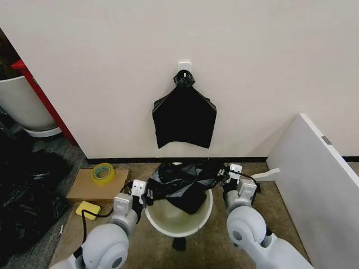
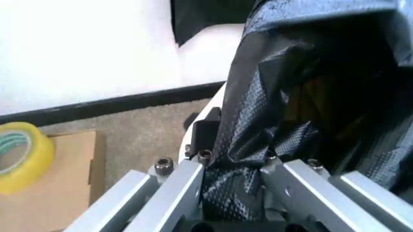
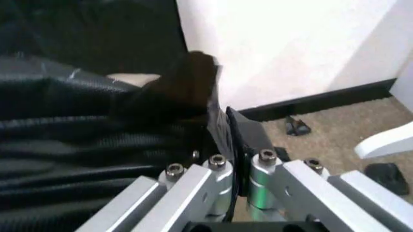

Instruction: Place the garbage bag over the trash bin.

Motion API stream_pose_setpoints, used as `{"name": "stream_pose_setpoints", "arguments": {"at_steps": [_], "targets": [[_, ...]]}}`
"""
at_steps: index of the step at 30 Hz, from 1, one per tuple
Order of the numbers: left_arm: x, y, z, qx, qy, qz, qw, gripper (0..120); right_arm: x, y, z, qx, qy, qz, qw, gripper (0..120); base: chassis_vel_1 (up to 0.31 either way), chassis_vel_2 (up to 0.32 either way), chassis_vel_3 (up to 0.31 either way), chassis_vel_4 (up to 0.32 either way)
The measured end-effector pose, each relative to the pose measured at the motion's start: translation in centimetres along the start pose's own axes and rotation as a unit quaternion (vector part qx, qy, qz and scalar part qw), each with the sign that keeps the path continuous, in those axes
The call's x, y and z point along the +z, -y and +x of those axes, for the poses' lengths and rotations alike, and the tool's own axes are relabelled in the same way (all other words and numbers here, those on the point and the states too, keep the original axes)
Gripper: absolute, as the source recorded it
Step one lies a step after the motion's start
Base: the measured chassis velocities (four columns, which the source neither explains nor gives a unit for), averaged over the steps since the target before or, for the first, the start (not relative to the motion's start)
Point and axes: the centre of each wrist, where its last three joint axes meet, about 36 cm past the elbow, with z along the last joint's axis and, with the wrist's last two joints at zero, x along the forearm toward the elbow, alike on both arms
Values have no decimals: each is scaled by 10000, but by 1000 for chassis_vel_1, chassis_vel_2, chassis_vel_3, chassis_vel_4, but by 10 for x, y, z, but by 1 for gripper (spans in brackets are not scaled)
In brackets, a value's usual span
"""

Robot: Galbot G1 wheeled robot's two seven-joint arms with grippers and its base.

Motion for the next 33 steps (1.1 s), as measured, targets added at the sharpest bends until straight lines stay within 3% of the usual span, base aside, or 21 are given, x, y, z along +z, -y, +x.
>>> {"name": "stream_pose_setpoints", "arguments": {"at_steps": [7, 11, 15, 17, 18, 20, 24, 25, 26, 32, 33], "targets": [[-1, -6, -16, -153, 54, 198, 9997, 1, 12, 0, 17, -185, 238, 378, 9988, 1, 0, 0, 0, 0], [0, -14, -30, -305, 117, 198, 9993, 1, 17, 1, 33, -499, 599, 631, 9950, 12, 0, 0, 0, 0], [-6, -25, -47, -435, 206, 59, 9988, 1, 23, 12, 54, -1029, 1133, 1199, 9809, 30, 0, 0, 0, 0], [-9, -29, -51, -469, 241, -40, 9986, 1, 30, 23, 58, -1278, 1485, 1661, 9664, 39, 0, 0, 0, 0], [-9, -29, -51, -469, 241, -40, 9986, 1, 30, 23, 58, -1278, 1485, 1661, 9664, 39, 0, 0, 0, 0], [-12, -33, -52, -490, 254, -125, 9984, 1, 38, 36, 56, -1519, 1889, 2172, 9456, 47, 0, 0, 0, 0], [-11, -35, -50, -466, 191, -281, 9983, 1, 45, 61, 41, -2156, 2713, 3213, 8813, 64, 0, 0, 0, 0], [-10, -34, -49, -441, 177, -310, 9984, 1, 45, 64, 37, -2255, 2817, 3386, 8690, 68, 0, 0, 0, 0], [-10, -34, -49, -441, 177, -310, 9984, 1, 45, 64, 37, -2255, 2817, 3386, 8690, 68, 0, 0, 0, 0], [-2, -24, -41, -260, 21, -403, 9988, 1, 35, 82, 6, -2657, 3215, 4596, 7841, 93, 0, 0, 0, 0], [-2, -24, -41, -260, 21, -403, 9988, 1, 35, 82, 6, -2657, 3215, 4596, 7841, 93, 0, 0, 0, 0]]}}
